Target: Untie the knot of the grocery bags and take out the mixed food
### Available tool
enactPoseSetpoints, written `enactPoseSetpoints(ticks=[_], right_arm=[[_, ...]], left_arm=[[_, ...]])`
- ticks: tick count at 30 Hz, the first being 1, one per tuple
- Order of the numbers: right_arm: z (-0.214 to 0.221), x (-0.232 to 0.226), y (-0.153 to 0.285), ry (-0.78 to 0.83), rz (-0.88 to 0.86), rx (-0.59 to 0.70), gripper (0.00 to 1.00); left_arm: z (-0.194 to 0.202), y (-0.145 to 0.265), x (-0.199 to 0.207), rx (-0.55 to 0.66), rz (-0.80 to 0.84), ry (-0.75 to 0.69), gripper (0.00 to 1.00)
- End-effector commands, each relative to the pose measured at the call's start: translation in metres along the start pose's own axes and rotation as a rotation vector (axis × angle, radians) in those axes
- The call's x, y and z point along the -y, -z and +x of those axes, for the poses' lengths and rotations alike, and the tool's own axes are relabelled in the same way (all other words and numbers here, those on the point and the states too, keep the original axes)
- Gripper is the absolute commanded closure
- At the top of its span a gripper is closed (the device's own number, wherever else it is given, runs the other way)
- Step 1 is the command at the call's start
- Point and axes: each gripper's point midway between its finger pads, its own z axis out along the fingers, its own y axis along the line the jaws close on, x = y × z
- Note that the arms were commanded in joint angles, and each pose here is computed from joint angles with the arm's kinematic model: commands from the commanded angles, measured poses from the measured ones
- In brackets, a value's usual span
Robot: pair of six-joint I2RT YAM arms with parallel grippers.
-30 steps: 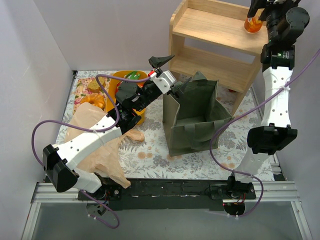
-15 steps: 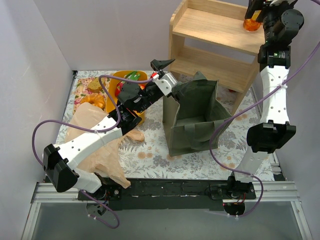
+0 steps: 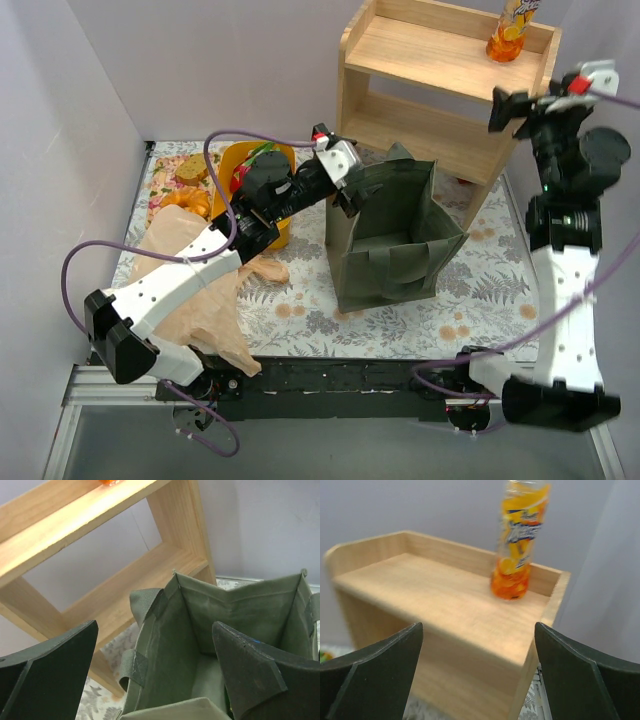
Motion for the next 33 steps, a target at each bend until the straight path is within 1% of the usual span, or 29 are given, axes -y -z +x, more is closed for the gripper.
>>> enactPoseSetpoints(ticks=[1, 2, 3, 4, 5, 6, 7, 8, 9, 10, 12, 13, 14, 16, 17, 18, 19, 20, 22, 23, 24, 25, 26, 27, 28, 30, 31, 32, 33], right_arm=[[0.037, -0.064, 0.067, 0.106, -0.367, -0.136, 0.02], [0.045, -0.066, 0.073, 0.116, -0.383, -0.177, 0.02], [0.059, -0.067, 0.075, 0.16, -0.412, -0.223, 0.02], [0.071, -0.069, 0.086, 0.154, -0.434, -0.317, 0.02], [0.077, -0.071, 0.089, 0.17, -0.457, -0.351, 0.02], [0.086, -0.071, 0.091, 0.181, -0.482, -0.392, 0.02], [0.092, -0.075, 0.098, 0.2, -0.53, -0.428, 0.02], [0.082, -0.079, 0.1, 0.213, -0.553, -0.406, 0.02], [0.076, -0.084, 0.103, 0.222, -0.581, -0.383, 0.02], [0.069, -0.094, 0.109, 0.218, -0.649, -0.35, 0.02], [0.06, -0.106, 0.113, 0.191, -0.706, -0.312, 0.02], [0.057, -0.116, 0.117, 0.157, -0.765, -0.3, 0.02], [0.059, -0.124, 0.121, 0.109, -0.805, -0.318, 0.02], [0.061, -0.14, 0.127, 0.061, -0.889, -0.33, 0.02], [0.063, -0.145, 0.129, 0.062, -0.907, -0.334, 0.02], [0.065, -0.162, 0.138, 0.059, -0.972, -0.335, 0.02], [0.067, -0.167, 0.139, 0.075, -0.981, -0.338, 0.02], [0.067, -0.185, 0.148, 0.093, -1.045, -0.327, 0.02], [0.082, -0.196, 0.153, 0.109, -1.057, -0.375, 0.02], [0.087, -0.207, 0.159, 0.095, -1.091, -0.395, 0.02], [0.103, -0.208, 0.161, 0.09, -1.077, -0.435, 0.02], [0.109, -0.21, 0.163, 0.083, -1.078, -0.451, 0.02], [0.111, -0.213, 0.169, 0.088, -1.09, -0.451, 0.06], [0.124, -0.215, 0.174, 0.1, -1.096, -0.477, 0.1], [0.127, -0.22, 0.179, 0.104, -1.113, -0.485, 0.13], [0.134, -0.221, 0.184, 0.119, -1.102, -0.494, 0.21], [0.146, -0.224, 0.191, 0.12, -1.118, -0.518, 0.3], [0.15, -0.223, 0.196, 0.128, -1.122, -0.522, 0.34], [0.155, -0.223, 0.201, 0.136, -1.13, -0.532, 0.37]], left_arm=[[0.003, 0.002, -0.015, -0.078, 0.008, 0.142, 0.02], [0.005, -0.006, -0.019, -0.094, 0.009, 0.149, 0.02], [0.017, -0.006, -0.022, -0.147, 0.014, 0.166, 0.02], [0.025, -0.01, -0.025, -0.171, 0.012, 0.194, 0.02], [0.026, -0.018, -0.028, -0.175, 0.032, 0.206, 0.02], [0.039, -0.019, -0.032, -0.209, 0.037, 0.223, 0.02], [0.043, -0.022, -0.034, -0.217, 0.046, 0.236, 0.02], [0.046, -0.025, -0.034, -0.219, 0.06, 0.243, 0.02], [0.058, -0.033, -0.037, -0.242, 0.07, 0.258, 0.02], [0.062, -0.036, -0.038, -0.249, 0.078, 0.271, 0.02], [0.078, -0.046, -0.034, -0.287, 0.132, 0.323, 0.02], [0.085, -0.049, -0.031, -0.307, 0.147, 0.344, 0.02], [0.093, -0.049, -0.026, -0.339, 0.168, 0.373, 0.02], [0.103, -0.055, -0.019, -0.359, 0.211, 0.402, 0.02], [0.106, -0.055, -0.015, -0.369, 0.228, 0.413, 0.02], [0.112, -0.053, -0.011, -0.385, 0.244, 0.425, 0.02], [0.118, -0.053, -0.006, -0.399, 0.262, 0.438, 0.02], [0.124, -0.051, -0.003, -0.417, 0.268, 0.451, 0.05], [0.131, -0.051, 0.001, -0.437, 0.282, 0.466, 0.14], [0.133, -0.05, 0.005, -0.448, 0.296, 0.478, 0.3], [0.133, -0.05, 0.006, -0.45, 0.31, 0.477, 0.39], [0.127, -0.053, 0.008, -0.435, 0.336, 0.482, 0.51], [0.124, -0.052, 0.009, -0.436, 0.347, 0.488, 0.8], [0.119, -0.054, 0.009, -0.429, 0.349, 0.505, 0.94], [0.11, -0.055, 0.006, -0.413, 0.346, 0.508, 1.0], [0.074, -0.057, -0.002, -0.337, 0.34, 0.506, 1.0], [0.054, -0.058, -0.003, -0.286, 0.358, 0.494, 1.0], [0.029, -0.053, -0.004, -0.237, 0.366, 0.481, 1.0], [0.016, -0.051, -0.004, -0.209, 0.375, 0.477, 1.0]])
